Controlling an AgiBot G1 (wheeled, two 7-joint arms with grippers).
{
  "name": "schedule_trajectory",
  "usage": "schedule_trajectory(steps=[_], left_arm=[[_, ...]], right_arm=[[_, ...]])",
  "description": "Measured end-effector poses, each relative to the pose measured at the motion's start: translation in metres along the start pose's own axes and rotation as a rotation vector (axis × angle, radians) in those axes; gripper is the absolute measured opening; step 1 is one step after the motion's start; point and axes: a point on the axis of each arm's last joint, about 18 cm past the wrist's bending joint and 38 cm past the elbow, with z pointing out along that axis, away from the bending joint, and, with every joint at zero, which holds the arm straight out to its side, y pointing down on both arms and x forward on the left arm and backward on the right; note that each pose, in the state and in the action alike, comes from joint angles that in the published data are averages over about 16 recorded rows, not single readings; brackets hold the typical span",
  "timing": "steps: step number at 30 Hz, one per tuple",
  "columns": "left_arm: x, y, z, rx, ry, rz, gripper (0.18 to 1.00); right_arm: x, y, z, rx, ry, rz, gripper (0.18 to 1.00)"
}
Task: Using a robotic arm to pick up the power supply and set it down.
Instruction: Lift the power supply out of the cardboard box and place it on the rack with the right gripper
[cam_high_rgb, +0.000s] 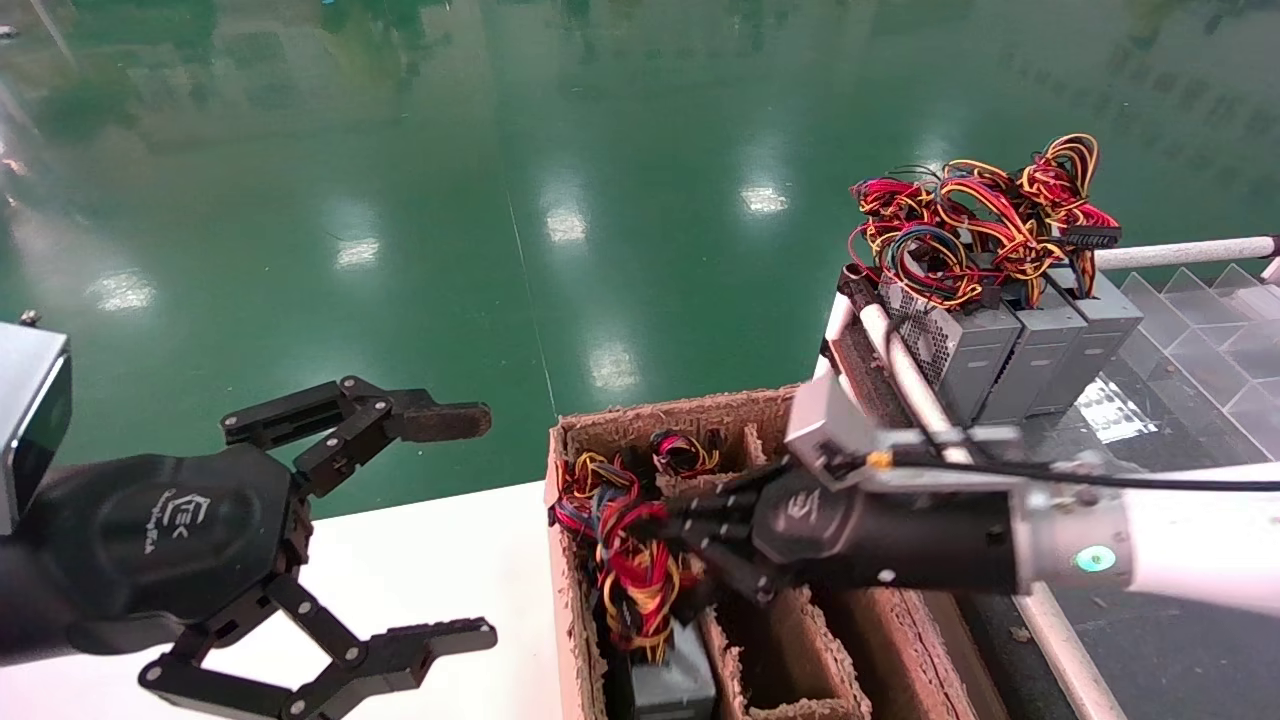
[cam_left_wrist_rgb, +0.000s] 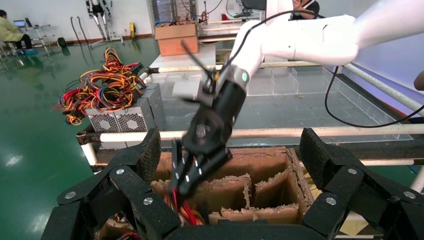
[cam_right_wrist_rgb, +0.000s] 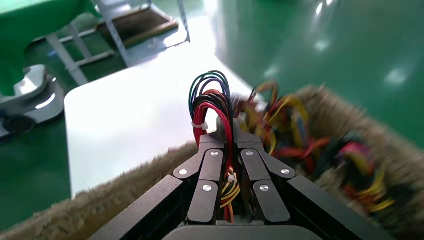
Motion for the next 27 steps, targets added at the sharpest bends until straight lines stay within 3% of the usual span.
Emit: schedule_trajectory(steps=[18,27], left_arm=[[0.0,0.0,0.0,0.0,0.0,0.0,1.001],[0.0,0.0,0.0,0.0,0.0,0.0,1.001]], right_arm=[[-0.002,-0.083,-0.114,0.26,0.198,-0.134,0.207],[0.002,-0.1,-0.185,0.274,0.366,-0.209,0.207]])
